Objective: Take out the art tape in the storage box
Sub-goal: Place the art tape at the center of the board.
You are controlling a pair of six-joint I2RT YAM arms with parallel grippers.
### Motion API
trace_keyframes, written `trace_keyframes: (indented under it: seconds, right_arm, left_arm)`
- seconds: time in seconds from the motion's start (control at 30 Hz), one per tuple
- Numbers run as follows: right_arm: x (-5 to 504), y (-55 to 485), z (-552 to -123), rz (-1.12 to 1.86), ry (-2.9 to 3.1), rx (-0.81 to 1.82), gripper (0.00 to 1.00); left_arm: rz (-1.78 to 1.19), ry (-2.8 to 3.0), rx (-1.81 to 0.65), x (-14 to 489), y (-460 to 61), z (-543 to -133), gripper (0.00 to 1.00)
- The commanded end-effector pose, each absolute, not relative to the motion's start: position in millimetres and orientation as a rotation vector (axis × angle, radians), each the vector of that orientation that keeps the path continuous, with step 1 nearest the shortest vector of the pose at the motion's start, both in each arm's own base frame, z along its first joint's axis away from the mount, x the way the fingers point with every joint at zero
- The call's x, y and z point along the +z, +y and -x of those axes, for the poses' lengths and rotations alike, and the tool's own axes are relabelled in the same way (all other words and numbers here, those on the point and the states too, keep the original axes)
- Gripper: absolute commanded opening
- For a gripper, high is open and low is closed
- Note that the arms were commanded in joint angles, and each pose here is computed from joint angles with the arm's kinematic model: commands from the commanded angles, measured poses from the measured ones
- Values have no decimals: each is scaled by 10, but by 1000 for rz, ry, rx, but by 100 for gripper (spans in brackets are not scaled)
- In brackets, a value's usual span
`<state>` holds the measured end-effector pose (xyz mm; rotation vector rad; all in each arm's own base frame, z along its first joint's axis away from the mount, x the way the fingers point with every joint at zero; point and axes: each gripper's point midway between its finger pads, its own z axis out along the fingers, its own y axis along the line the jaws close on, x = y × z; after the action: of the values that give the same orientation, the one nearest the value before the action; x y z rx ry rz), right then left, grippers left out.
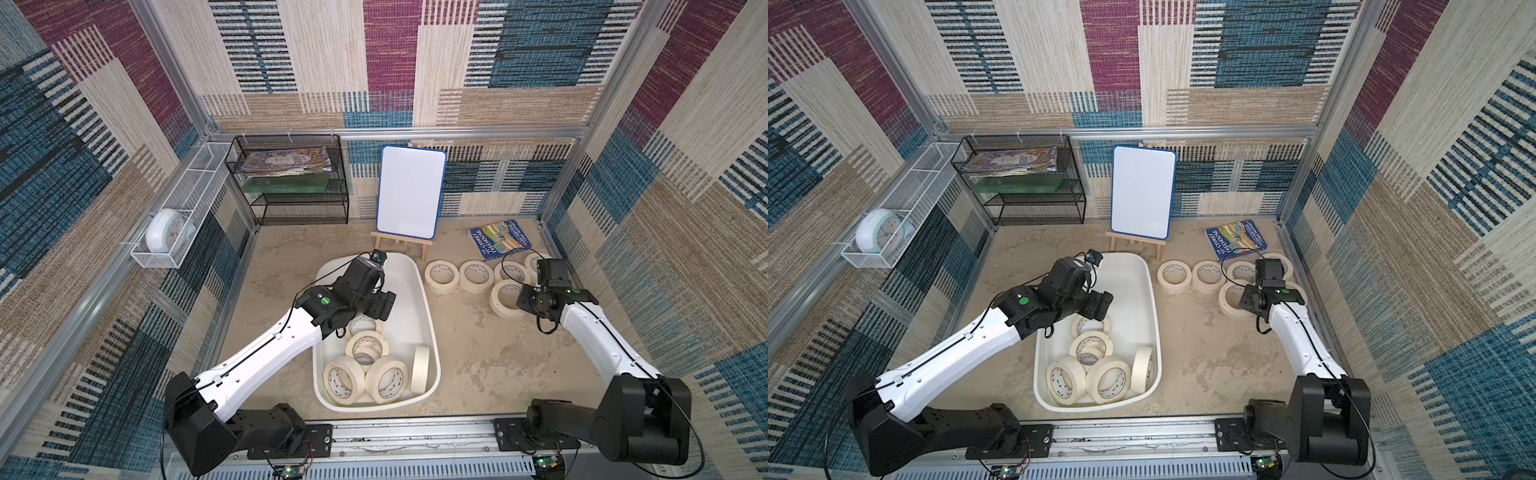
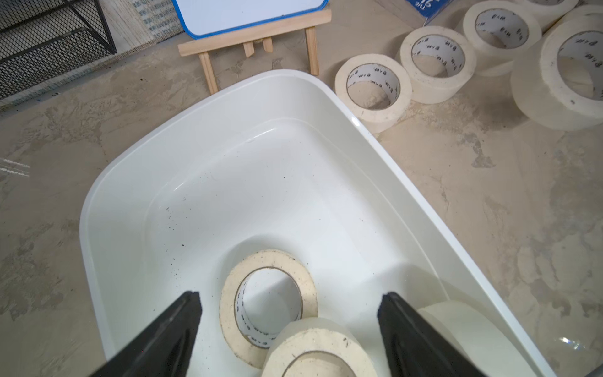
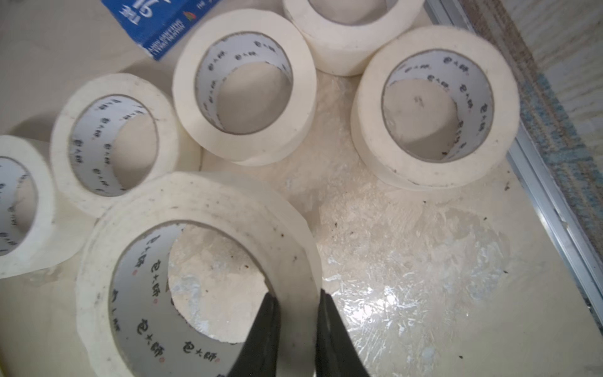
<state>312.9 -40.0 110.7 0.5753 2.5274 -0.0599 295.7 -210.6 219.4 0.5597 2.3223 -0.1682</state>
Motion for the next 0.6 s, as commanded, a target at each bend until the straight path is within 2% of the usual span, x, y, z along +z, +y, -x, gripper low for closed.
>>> trace_keyframes:
  seconds: [0.0, 0.27, 0.57]
  right_arm:
    - [1016, -558, -3205, -637, 2489, -101, 0]
    - [722, -827, -3276, -747, 2479, -156, 0]
    - [546, -904, -3327, -763, 2501, -175, 0]
  left_arm:
    - [-623, 2379, -147, 2032, -2058, -2845, 90]
    - [-659, 2438, -188, 1861, -2050, -2694, 89]
    - [-682, 2470, -234, 1883, -2031, -2519, 87]
